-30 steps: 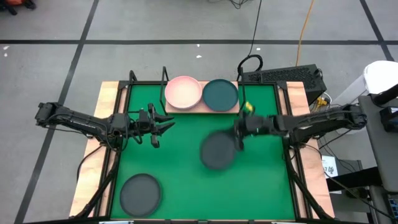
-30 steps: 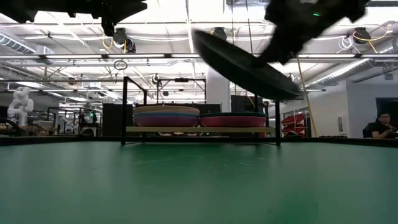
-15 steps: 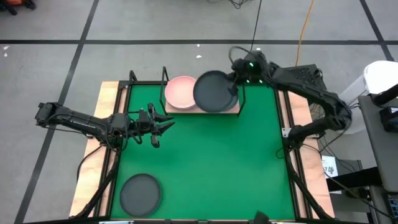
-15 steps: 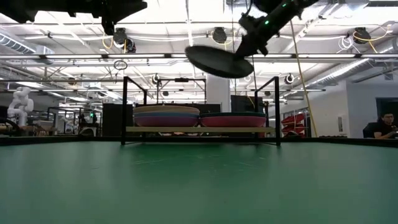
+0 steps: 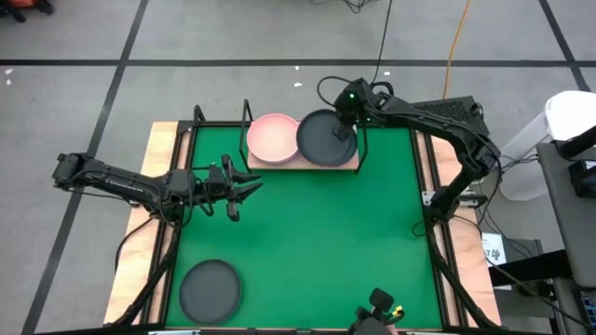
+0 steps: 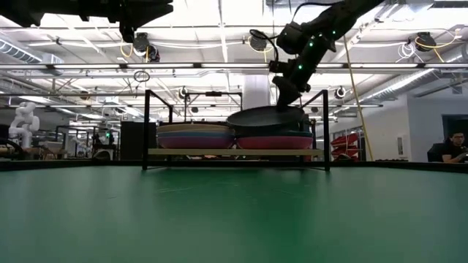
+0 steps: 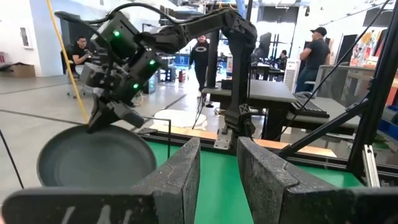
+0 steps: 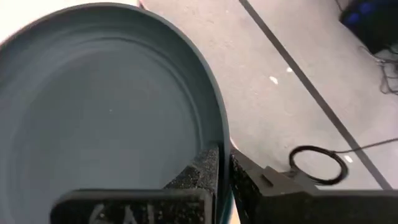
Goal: Place and stack plates onto a shelf
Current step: Stack the right black plate on top of the dark green plate on the shelf, then stack the black plate on top of the other black plate on the shelf
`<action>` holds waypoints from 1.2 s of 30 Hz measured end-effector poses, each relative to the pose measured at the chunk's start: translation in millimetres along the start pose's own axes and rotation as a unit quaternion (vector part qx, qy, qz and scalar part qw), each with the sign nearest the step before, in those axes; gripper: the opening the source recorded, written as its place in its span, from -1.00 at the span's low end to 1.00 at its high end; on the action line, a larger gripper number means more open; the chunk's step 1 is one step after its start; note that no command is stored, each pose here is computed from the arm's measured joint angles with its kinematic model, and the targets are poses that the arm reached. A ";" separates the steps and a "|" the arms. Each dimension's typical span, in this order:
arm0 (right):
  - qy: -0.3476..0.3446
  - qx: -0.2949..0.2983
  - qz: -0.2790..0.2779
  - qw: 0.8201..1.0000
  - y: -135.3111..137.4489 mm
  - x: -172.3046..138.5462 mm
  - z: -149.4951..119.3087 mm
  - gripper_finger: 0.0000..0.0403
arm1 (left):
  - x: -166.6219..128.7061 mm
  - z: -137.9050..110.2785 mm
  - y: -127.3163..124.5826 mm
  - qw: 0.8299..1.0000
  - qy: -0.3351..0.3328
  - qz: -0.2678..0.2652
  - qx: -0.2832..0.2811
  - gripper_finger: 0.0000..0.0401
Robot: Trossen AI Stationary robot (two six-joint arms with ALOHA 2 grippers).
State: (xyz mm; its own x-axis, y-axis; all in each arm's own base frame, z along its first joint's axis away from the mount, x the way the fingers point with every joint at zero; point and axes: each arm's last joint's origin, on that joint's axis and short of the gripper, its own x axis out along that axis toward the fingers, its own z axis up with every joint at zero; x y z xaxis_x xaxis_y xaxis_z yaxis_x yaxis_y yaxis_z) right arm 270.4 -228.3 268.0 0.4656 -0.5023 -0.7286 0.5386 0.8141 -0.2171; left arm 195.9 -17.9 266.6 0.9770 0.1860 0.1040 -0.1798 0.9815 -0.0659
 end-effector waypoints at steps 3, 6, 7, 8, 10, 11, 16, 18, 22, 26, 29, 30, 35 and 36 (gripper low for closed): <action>0.006 -0.007 -0.022 1.000 -2.6 1.1 -0.7 -0.90 | 0.0 0.0 0.0 1.000 0.000 0.000 0.000 -0.45; 0.008 -0.020 -0.028 0.999 -3.7 -0.7 -0.9 -0.88 | 0.0 0.0 0.0 1.000 0.000 0.000 0.000 -0.45; 0.008 -0.022 -0.028 0.999 -3.8 -1.8 -1.0 -0.88 | 0.0 0.0 0.0 1.000 0.000 0.000 0.000 -0.45; 0.006 -0.023 -0.033 0.999 -4.3 -2.9 -0.5 -0.88 | 0.0 0.0 0.0 1.000 0.000 0.000 0.000 -0.45; 0.003 -0.025 -0.040 0.999 -5.1 -6.7 0.4 -0.88 | 0.0 0.0 0.0 1.000 0.000 0.000 0.000 -0.45; 0.004 -0.031 -0.042 0.999 -5.3 -8.3 0.3 -0.88 | 0.0 0.0 0.0 1.000 0.000 0.000 0.000 -0.45; 0.010 -0.057 -0.062 0.996 -6.1 -21.3 0.2 -0.78 | 0.0 -0.2 0.0 1.000 0.001 0.000 0.001 -0.45; 0.004 -0.060 -0.061 0.996 -5.0 -30.5 1.1 -0.68 | 0.0 -1.1 0.1 1.000 0.005 0.000 0.002 -0.45; -0.045 -0.061 -0.031 0.997 5.6 -61.5 7.8 -0.47 | 1.3 -5.2 0.8 1.000 0.020 0.020 -0.001 -0.45; -0.126 -0.074 0.081 0.986 27.7 -105.6 12.7 -0.42 | 5.1 -22.9 3.9 0.992 0.080 0.092 -0.018 -0.45; -0.181 -0.083 0.134 0.971 46.4 -138.4 9.0 -0.44 | 8.1 -31.7 2.4 0.988 0.119 0.095 -0.032 -0.45; -0.198 -0.084 0.144 0.966 52.4 -148.0 6.4 -0.45 | 9.7 -30.6 1.1 0.986 0.135 0.090 -0.037 -0.45; -0.277 -0.083 0.202 0.936 81.5 -179.6 -24.7 -0.48 | 16.5 -7.3 -10.2 0.962 0.259 0.082 -0.028 -0.45; -0.292 -0.082 0.215 0.928 87.1 -182.5 -33.1 -0.48 | 17.7 -1.8 -13.3 0.954 0.288 0.080 -0.020 -0.45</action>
State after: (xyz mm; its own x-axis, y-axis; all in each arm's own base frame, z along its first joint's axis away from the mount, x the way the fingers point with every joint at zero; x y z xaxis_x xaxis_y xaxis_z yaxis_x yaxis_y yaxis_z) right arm 209.0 -56.0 360.5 0.9400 -0.1539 -0.3045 0.1228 0.9853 -0.1189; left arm 215.7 -27.8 267.5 0.8402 0.2668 -0.4721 -0.3397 0.9375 -0.0749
